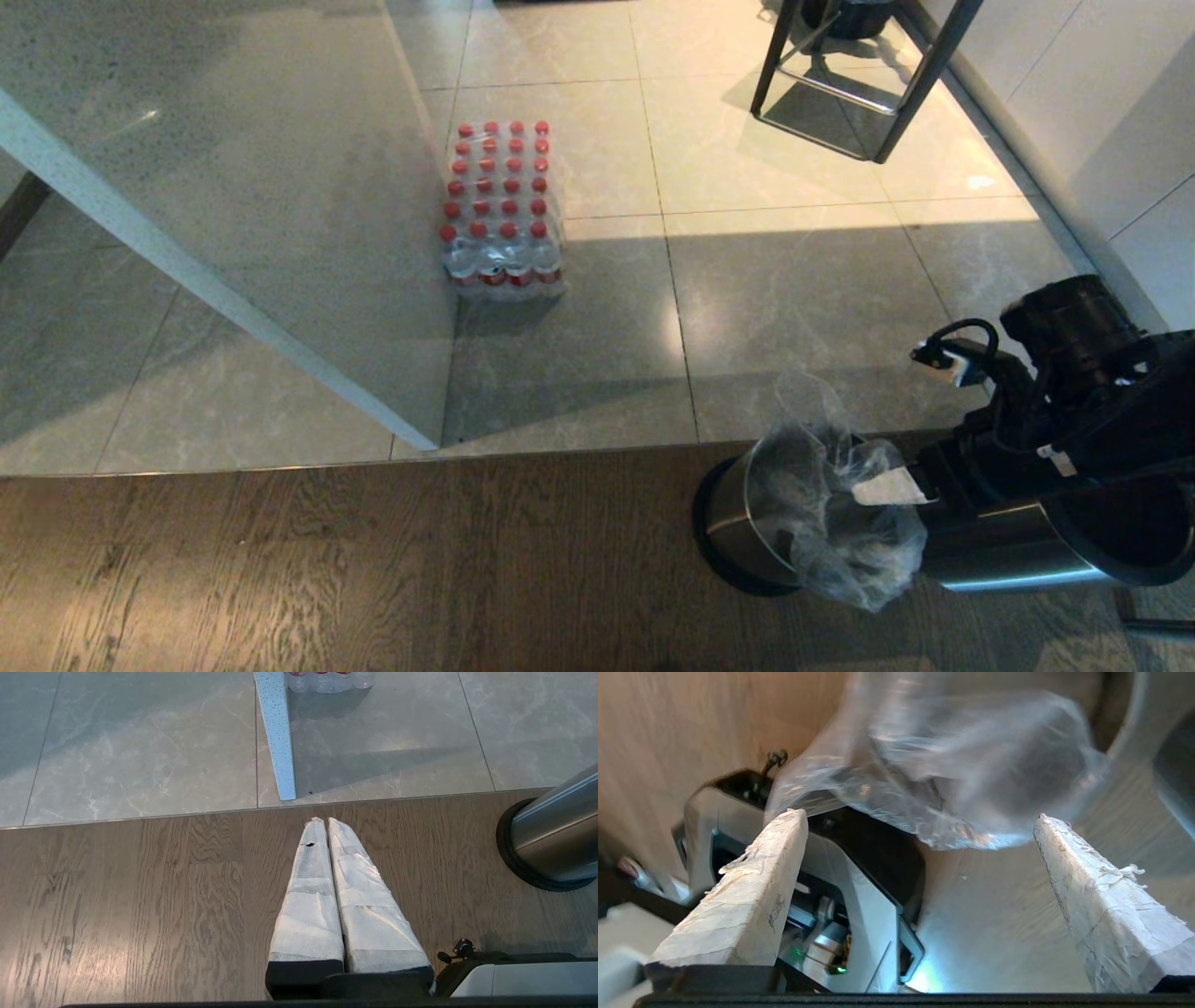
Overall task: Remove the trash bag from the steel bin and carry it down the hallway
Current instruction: Pick up the trash bag
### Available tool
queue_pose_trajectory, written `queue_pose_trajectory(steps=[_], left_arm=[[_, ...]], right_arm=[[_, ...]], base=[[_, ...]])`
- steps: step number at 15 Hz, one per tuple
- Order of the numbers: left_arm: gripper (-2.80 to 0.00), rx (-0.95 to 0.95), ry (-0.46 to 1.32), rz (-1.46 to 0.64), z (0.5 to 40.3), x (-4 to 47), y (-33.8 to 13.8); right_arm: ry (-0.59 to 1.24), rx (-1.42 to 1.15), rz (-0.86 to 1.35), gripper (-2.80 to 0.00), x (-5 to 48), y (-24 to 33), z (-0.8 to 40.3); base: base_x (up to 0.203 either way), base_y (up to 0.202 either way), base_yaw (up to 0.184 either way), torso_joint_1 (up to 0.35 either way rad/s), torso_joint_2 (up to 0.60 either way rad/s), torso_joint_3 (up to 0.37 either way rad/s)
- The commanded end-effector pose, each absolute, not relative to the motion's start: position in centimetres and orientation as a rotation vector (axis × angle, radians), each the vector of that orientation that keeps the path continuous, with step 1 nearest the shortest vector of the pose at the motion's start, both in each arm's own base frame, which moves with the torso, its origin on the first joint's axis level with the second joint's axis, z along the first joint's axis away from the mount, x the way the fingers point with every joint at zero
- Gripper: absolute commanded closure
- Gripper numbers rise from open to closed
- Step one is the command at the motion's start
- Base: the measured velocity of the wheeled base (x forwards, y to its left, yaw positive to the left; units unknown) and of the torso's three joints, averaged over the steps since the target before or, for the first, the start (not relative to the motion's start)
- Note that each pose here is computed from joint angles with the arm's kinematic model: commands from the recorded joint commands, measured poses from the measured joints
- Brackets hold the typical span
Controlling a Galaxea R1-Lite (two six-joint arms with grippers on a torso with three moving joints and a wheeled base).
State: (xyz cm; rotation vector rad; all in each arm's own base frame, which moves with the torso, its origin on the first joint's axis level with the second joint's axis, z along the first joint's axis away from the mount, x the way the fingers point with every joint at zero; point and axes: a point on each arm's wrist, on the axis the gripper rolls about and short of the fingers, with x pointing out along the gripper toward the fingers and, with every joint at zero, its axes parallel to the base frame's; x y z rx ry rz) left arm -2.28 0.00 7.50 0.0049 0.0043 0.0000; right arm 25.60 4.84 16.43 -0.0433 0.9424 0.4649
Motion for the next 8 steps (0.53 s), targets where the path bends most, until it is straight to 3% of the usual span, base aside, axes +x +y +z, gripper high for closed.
queue_pose_trajectory(steps=[1,8], left_arm=[[0.0,0.005,0.005,0.0,7.5,-2.3,0.0],[0.0,0.005,0.005,0.0,7.5,-2.3,0.0]], right_arm=[[0.987,-0.047,0.502,-2.8,25.2,5.7,16.3],[1.059,-0.04,0.509,-2.8,27.6,6.4,14.6]], base=[[0.0,0.0,0.0,0.0,0.0,0.0],[0.0,0.0,0.0,0.0,0.0,0.0]])
